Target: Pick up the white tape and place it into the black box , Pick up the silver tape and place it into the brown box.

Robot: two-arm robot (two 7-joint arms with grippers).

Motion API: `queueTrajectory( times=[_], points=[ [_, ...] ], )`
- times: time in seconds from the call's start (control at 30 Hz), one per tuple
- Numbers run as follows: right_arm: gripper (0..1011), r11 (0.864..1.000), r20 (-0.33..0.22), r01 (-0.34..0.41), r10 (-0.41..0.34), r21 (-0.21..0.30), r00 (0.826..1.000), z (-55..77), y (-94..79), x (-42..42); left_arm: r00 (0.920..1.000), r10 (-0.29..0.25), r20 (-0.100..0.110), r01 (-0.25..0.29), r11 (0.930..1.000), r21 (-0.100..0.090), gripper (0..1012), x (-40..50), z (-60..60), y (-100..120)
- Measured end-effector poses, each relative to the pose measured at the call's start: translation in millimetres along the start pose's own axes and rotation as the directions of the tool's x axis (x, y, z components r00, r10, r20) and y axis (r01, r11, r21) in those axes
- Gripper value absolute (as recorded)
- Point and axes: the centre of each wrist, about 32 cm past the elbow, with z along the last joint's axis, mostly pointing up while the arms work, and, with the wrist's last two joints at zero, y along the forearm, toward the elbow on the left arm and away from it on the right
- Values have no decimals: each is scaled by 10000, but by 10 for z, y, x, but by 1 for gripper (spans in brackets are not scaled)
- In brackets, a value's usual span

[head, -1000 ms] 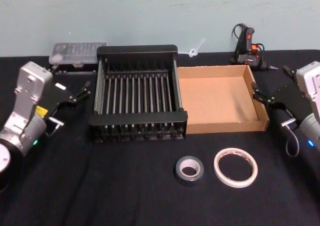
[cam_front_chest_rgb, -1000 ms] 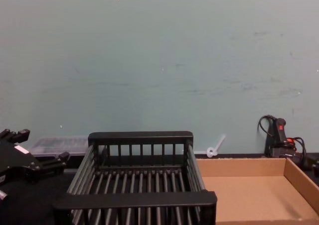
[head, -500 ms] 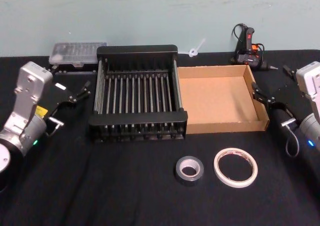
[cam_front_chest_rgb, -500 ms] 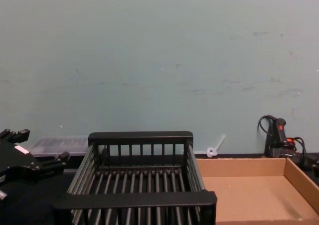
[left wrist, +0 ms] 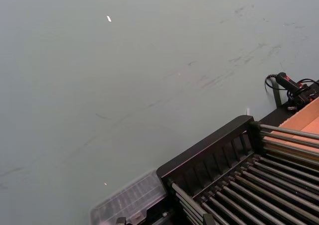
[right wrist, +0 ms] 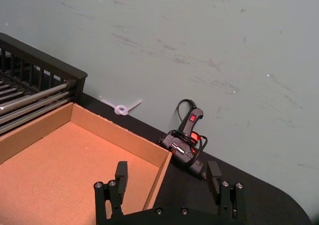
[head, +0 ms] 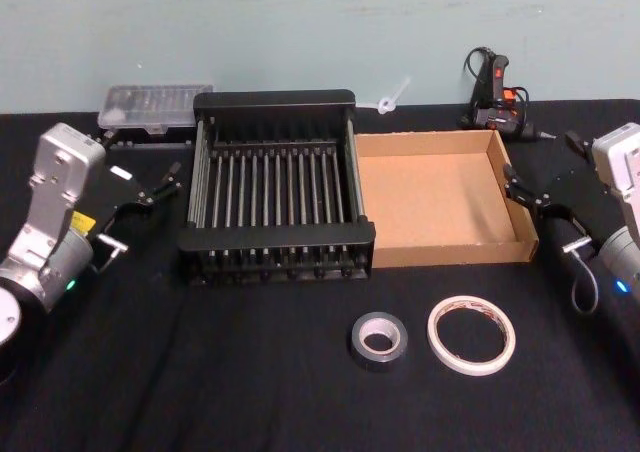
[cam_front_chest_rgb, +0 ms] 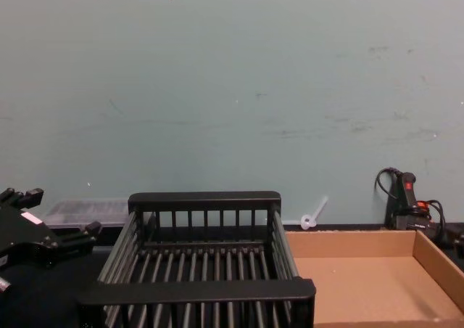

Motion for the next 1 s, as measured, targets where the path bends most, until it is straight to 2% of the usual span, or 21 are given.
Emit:
queueTrajectory(
  times=[1.0],
  points=[
    [1002, 10000, 0, 0, 0, 1, 10000, 0, 0, 0, 10000, 0, 0, 0, 10000, -1, 1002, 0, 0, 0]
  ],
)
